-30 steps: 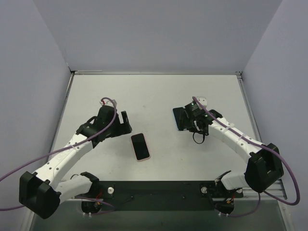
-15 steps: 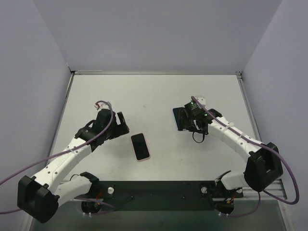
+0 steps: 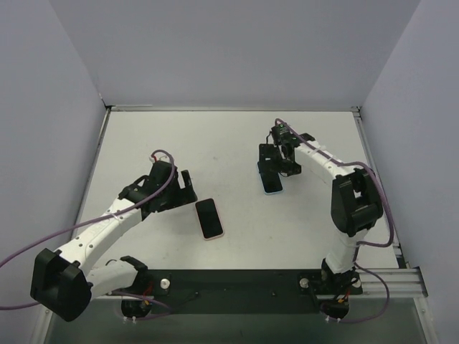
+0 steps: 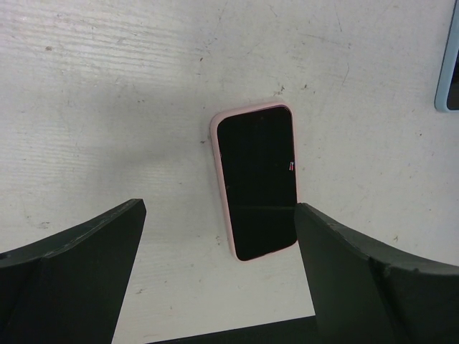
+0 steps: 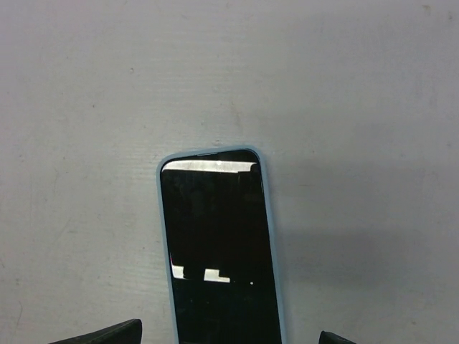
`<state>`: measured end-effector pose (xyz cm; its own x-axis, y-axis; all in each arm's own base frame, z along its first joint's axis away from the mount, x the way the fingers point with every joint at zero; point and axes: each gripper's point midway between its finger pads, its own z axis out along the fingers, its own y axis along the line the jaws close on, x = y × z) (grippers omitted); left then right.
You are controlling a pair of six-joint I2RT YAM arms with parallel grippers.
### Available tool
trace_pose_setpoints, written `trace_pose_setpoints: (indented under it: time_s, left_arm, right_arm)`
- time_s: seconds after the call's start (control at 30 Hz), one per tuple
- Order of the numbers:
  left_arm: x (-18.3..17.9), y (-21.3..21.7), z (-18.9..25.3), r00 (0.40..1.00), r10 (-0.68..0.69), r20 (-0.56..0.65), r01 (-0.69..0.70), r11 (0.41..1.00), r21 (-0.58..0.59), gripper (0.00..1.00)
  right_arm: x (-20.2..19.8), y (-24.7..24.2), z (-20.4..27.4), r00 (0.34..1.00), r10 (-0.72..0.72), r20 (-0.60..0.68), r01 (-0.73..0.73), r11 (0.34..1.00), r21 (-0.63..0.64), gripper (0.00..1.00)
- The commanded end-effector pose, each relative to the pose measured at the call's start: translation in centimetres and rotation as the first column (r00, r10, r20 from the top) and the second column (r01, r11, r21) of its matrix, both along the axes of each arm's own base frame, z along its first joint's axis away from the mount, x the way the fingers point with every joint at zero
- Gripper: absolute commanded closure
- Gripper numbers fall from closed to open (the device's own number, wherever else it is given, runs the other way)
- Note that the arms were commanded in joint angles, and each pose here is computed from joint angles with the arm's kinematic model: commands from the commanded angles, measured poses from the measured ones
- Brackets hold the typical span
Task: Take the phone out of the phone case
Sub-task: Pick up the phone at the center of the board.
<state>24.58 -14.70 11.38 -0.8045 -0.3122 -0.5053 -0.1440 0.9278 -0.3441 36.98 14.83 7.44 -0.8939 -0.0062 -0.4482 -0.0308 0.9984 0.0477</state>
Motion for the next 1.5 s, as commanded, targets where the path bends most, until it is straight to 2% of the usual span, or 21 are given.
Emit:
trace_pose_setpoints:
  time_s: [0.0,0.43,0.53,0.57,0.63,0.67,0.73,0.77,0.83,0.97,1.2,1.47]
  left_arm:
    - [0.0,-0.4,1.6,0.999,-0.008,0.036,0.009,0.999,-0.031,0.03]
    - [-0.2,-0.5,1.2,1.0,-0.01,0.011,0.01,0.999,-0.034,0.03]
    - [-0.2,-0.7,0.9,1.0,-0.004,-0.005,0.004,0.999,-0.039,0.03]
    - [-0.1,-0.8,0.5,1.0,-0.003,-0.024,0.003,0.999,-0.034,0.02]
    - [0.0,-1.0,0.3,0.999,0.009,-0.045,-0.011,0.999,-0.037,0.02]
    - [0.1,-1.2,-0.2,0.997,0.012,-0.07,-0.014,0.999,-0.031,0.03]
    - [0.7,-2.0,0.3,0.997,0.013,-0.076,-0.017,0.998,-0.058,0.02]
    - [0.9,-2.3,0.0,0.996,0.007,-0.094,-0.013,0.998,-0.062,0.03]
    - [1.7,-3.8,0.8,0.996,-0.014,-0.083,0.004,0.993,-0.119,0.03]
    - [3.1,-6.8,1.8,0.994,-0.071,-0.08,0.05,0.969,-0.24,0.02]
    - [5.7,-12.9,4.8,0.986,-0.162,-0.038,0.122,0.857,-0.501,0.04]
    - [6.9,-15.5,3.4,0.981,-0.18,-0.077,0.094,0.781,-0.617,0.05]
  right_arm:
    - [-0.7,0.7,-1.7,0.99,0.104,-0.096,-0.103,0.995,0.013,0.01]
    - [-0.8,-0.3,-6.2,0.976,0.098,-0.193,-0.113,0.992,-0.064,0.02]
    - [-0.8,-0.2,-6.7,0.975,0.09,-0.205,-0.105,0.992,-0.064,0.12]
    - [-0.8,-0.2,-6.7,0.974,0.091,-0.205,-0.106,0.992,-0.064,0.26]
    - [-0.8,-0.1,-6.5,0.976,0.082,-0.201,-0.096,0.994,-0.06,0.36]
    - [-0.9,-0.2,-6.4,0.976,0.079,-0.202,-0.092,0.994,-0.056,0.46]
    - [-0.9,0.2,-5.4,0.982,0.068,-0.178,-0.075,0.997,-0.033,0.58]
    - [-1.3,0.4,-5.3,0.982,0.069,-0.177,-0.073,0.997,-0.02,0.68]
    - [-1.7,1.3,-3.8,0.986,0.072,-0.148,-0.067,0.997,0.035,0.74]
    - [-3.6,3.2,-1.8,0.991,0.098,-0.093,-0.087,0.99,0.11,0.76]
    - [-8.5,7.1,0.7,0.983,0.179,-0.037,-0.167,0.96,0.223,0.79]
    - [-11.6,9.5,1.8,0.974,0.224,-0.017,-0.208,0.929,0.305,0.79]
